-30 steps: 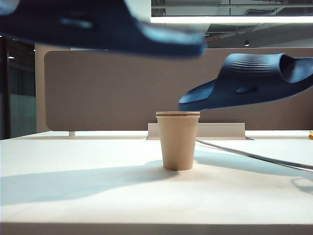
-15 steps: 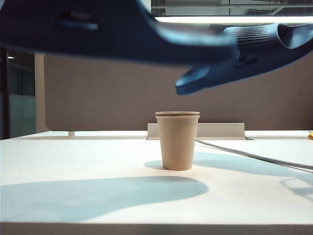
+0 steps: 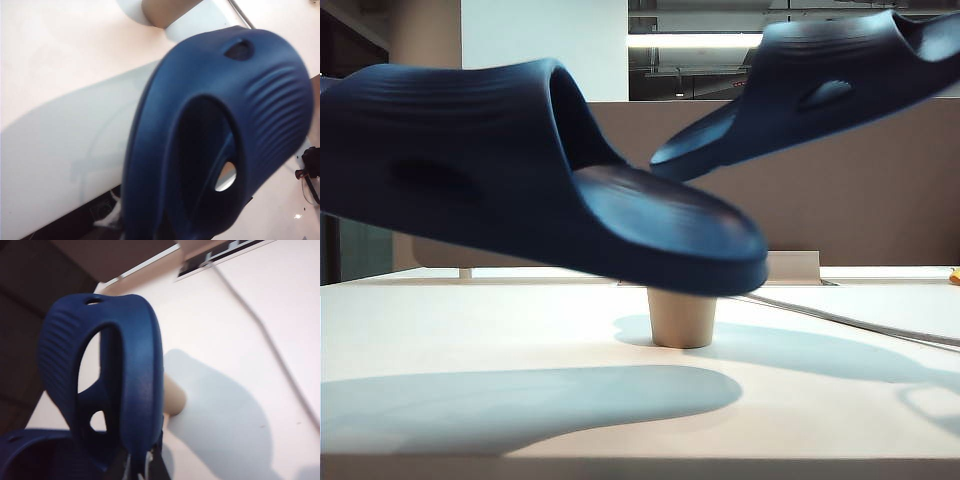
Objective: Interlock the pair of blue slippers on the table with their fronts facing up.
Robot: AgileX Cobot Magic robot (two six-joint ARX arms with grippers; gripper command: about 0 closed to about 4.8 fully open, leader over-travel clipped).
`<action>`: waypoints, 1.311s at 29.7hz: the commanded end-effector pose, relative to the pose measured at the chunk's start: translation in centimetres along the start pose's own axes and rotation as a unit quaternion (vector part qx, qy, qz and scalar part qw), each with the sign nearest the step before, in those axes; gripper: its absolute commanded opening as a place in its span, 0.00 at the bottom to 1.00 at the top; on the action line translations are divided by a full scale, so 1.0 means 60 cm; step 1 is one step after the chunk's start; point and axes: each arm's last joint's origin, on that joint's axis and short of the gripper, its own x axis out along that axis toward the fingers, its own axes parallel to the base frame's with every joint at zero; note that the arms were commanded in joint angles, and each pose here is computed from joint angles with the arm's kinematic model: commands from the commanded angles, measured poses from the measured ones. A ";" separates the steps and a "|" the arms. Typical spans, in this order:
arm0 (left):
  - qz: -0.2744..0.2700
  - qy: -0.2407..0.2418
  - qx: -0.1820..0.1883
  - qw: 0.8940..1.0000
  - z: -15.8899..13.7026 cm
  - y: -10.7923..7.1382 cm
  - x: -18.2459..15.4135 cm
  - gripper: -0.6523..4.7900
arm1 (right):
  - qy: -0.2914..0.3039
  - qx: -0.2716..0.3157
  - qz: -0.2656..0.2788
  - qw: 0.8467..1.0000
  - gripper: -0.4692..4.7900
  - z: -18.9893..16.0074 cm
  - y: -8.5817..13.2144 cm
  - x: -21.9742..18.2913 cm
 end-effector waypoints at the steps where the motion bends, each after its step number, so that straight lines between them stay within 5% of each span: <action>1: -0.002 0.001 0.009 1.000 0.006 0.000 0.003 0.11 | 0.004 -0.007 0.023 1.000 0.09 -0.002 0.011 -0.010; 32: 0.117 0.046 -0.023 0.992 0.016 0.034 0.022 0.11 | 0.131 -0.031 0.029 0.991 0.09 -0.073 0.023 -0.037; 39: 0.095 0.057 -0.032 0.993 0.020 0.038 0.031 0.11 | 0.152 -0.025 0.029 0.988 0.09 -0.081 0.022 -0.039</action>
